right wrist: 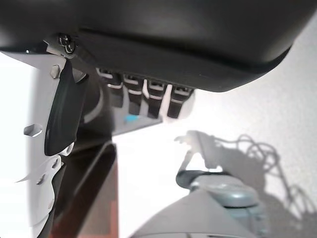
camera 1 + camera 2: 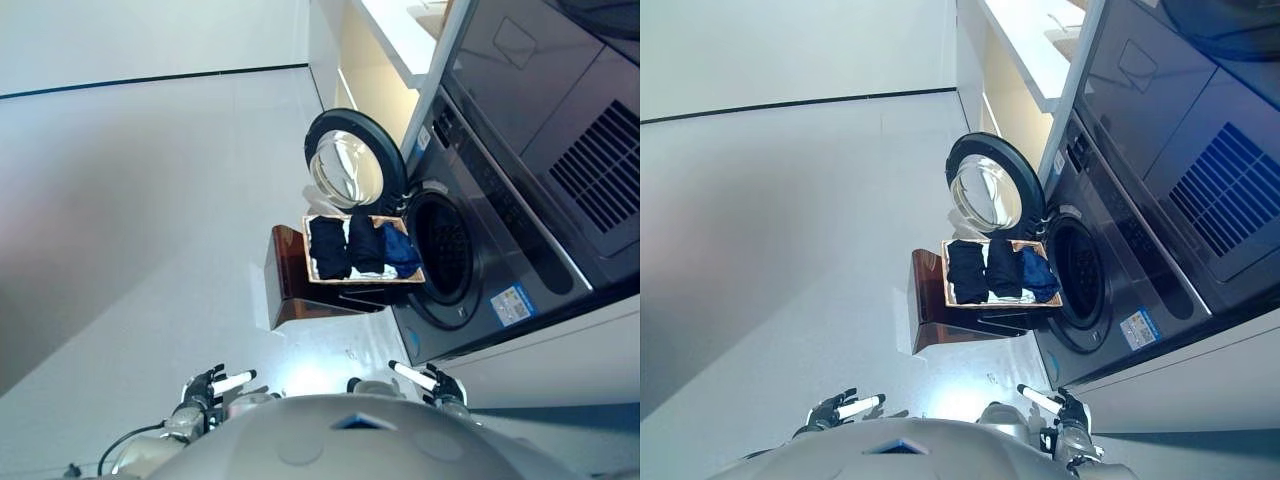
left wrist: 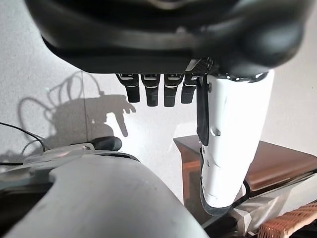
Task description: Pick up the clothes and place them into the washing machine
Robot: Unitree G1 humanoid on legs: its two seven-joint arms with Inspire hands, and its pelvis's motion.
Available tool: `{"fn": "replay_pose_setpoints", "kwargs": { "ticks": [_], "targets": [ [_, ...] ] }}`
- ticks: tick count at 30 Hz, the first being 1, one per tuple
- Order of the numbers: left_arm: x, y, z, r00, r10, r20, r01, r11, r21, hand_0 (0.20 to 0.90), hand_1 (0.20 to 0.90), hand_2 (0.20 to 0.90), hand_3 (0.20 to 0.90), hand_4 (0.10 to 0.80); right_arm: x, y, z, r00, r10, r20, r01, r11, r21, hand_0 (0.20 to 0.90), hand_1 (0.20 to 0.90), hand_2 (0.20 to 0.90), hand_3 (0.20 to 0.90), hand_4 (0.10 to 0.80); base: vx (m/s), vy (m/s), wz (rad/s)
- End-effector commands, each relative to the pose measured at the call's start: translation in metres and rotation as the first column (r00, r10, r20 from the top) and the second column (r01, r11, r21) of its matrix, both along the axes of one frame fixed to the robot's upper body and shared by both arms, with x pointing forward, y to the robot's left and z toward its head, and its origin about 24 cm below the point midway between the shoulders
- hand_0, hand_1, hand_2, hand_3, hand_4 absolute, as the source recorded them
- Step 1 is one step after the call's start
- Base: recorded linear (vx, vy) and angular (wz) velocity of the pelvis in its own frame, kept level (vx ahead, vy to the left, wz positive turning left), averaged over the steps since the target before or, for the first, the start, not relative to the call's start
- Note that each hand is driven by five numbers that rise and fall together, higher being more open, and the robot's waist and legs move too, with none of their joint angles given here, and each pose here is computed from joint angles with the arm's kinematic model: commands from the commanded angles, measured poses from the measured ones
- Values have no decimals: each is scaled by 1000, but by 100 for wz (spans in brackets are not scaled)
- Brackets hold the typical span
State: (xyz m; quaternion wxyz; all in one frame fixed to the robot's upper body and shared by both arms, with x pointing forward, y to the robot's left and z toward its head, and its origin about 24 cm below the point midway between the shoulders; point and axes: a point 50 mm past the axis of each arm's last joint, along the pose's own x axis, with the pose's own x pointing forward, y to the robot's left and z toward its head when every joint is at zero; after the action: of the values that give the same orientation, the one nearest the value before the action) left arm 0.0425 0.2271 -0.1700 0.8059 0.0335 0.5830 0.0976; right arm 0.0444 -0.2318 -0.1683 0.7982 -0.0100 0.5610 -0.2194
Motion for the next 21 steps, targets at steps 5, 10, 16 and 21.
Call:
{"fn": "replay_pose_setpoints", "kwargs": {
  "ticks": [5, 10, 16, 21],
  "targets": [
    [36, 3, 6, 995, -29, 95, 27, 999, 16, 900, 900, 900, 900, 800, 42, -18, 12, 986, -70, 149, 80, 995, -57, 900, 900, 900, 900, 800, 4, 176, -21],
    [25, 7, 5, 998, -7, 64, 5, 1000, 24, 900, 900, 900, 900, 800, 36, -16, 10, 989, -77, 126, 84, 995, -49, 900, 900, 900, 900, 800, 135, 12, -15],
    [15, 9, 4, 998, 35, 43, -36, 999, 37, 900, 900, 900, 900, 800, 35, -9, 8, 990, -60, 124, 66, 997, -41, 900, 900, 900, 900, 800, 175, -112, 1],
    [5, 5, 2, 998, 60, 15, -61, 998, 27, 900, 900, 900, 900, 800, 33, -4, 7, 993, -42, 114, 46, 998, -32, 900, 900, 900, 900, 800, 206, -200, 29]
  ]
}}
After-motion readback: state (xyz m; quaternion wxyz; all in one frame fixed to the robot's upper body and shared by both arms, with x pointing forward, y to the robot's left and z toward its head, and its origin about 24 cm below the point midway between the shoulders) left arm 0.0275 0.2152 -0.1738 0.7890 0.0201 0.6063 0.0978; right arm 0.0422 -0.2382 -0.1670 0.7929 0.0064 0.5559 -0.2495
